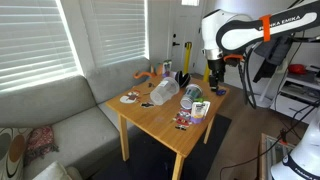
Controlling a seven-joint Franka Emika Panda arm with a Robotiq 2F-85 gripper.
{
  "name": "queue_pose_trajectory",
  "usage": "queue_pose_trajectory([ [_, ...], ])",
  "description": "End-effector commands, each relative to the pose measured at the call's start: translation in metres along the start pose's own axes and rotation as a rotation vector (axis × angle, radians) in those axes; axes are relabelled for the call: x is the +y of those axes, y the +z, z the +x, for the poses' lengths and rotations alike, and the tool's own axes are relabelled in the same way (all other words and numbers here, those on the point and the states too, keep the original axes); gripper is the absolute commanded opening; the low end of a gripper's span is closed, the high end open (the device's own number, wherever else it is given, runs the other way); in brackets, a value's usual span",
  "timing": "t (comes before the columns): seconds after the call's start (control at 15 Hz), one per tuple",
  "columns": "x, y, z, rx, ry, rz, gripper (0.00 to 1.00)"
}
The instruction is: Place the silver and clear containers upright then put the silver spoon in the clear container.
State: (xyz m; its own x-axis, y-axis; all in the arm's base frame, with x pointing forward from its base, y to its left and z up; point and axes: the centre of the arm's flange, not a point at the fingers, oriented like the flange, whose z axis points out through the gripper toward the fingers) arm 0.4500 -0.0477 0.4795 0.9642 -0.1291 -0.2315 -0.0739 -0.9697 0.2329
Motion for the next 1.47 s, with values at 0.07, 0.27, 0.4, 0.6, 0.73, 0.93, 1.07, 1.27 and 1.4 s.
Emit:
queue_pose_trajectory([
  [0.07,0.000,0.000,0.000,0.000,0.000,0.000,1.00],
  [0.27,0.001,0.001,0.002,0.024,0.013,0.033,1.00],
  [0.4,0.002,0.004,0.006,0.048,0.009,0.092,1.00],
  [0.6,0.009,0.005,0.009,0.107,-0.014,0.189,1.00],
  [0.73,0.013,0.006,0.013,0.139,-0.038,0.239,1.00],
  [0.93,0.017,0.013,0.018,0.173,-0.088,0.311,1.00],
  [1.07,0.019,0.014,0.020,0.195,-0.142,0.391,1.00],
  [1.27,0.023,0.016,0.022,0.226,-0.187,0.456,1.00],
  [1.4,0.023,0.018,0.025,0.234,-0.205,0.475,1.00],
])
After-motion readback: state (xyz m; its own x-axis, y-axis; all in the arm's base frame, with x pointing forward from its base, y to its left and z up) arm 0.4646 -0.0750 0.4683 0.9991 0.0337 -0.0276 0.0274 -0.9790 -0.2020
